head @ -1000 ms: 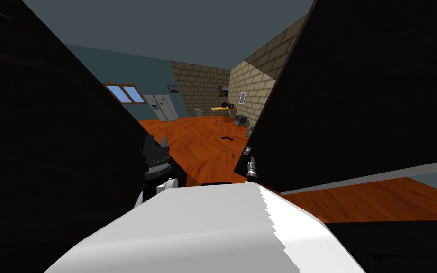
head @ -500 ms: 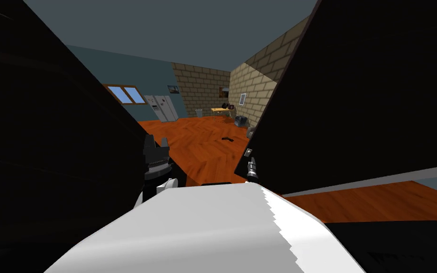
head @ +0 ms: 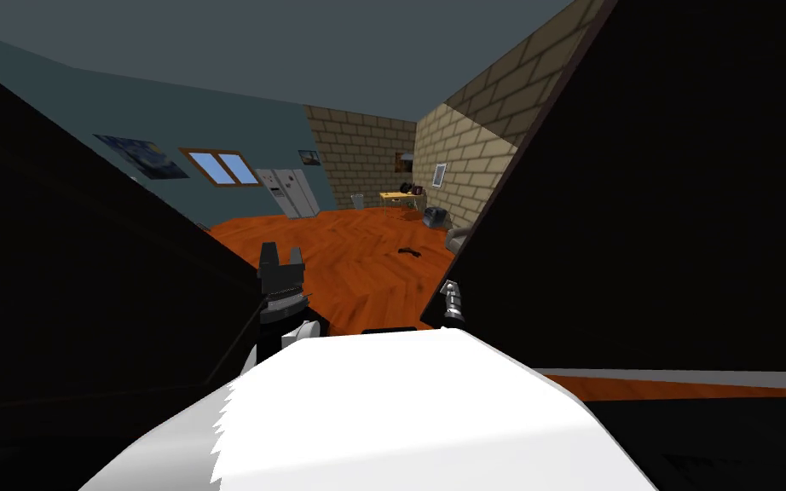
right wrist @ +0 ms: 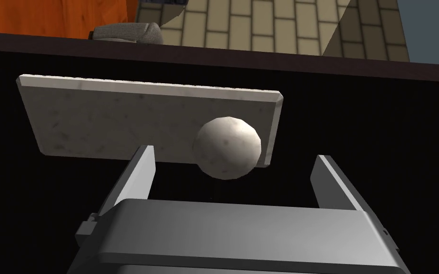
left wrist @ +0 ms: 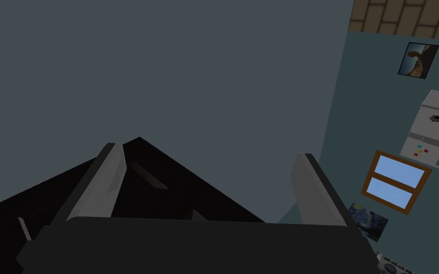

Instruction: Push the door open

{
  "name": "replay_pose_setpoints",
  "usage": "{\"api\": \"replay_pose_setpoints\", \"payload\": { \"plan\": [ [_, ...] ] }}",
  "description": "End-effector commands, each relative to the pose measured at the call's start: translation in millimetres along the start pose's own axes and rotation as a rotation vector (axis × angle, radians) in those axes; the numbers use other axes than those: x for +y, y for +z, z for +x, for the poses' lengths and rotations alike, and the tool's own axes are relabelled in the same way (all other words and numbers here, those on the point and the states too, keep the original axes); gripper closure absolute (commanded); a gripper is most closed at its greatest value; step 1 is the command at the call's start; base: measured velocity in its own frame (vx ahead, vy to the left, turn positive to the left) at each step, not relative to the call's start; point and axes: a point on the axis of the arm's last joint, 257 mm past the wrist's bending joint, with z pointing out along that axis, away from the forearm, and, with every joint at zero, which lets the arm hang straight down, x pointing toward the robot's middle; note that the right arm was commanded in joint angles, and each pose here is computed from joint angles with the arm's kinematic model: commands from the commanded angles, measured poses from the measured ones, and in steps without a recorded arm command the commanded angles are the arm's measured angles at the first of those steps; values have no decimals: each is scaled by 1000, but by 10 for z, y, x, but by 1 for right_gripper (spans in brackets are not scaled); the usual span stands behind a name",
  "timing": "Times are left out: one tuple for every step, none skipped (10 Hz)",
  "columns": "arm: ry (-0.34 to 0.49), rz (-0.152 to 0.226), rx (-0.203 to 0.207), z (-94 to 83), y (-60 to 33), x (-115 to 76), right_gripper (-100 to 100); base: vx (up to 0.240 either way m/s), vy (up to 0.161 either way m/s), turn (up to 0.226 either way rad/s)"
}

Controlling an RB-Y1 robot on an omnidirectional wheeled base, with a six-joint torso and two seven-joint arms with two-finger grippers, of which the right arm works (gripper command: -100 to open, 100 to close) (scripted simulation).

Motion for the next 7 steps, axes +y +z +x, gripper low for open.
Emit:
{"api": "replay_pose_setpoints", "payload": {
  "plan": [
    [5,0,-5,7,-15,-10,-100,205,-71,22],
    [3,1,-3,5,-12,-8,-100,80,-19,-8],
    [3,1,-3,5,-12,-8,100,-18,4,10],
    [3,1,-3,5,-12,-8,100,-30,6,6],
    [3,1,-3,5,-12,-8,100,-19,3,4],
    [3,1,-3,5,-12,-8,100,-11,4,1],
    [3,1,-3,5,-12,-8,100,-6,4,-1]
  ]
}}
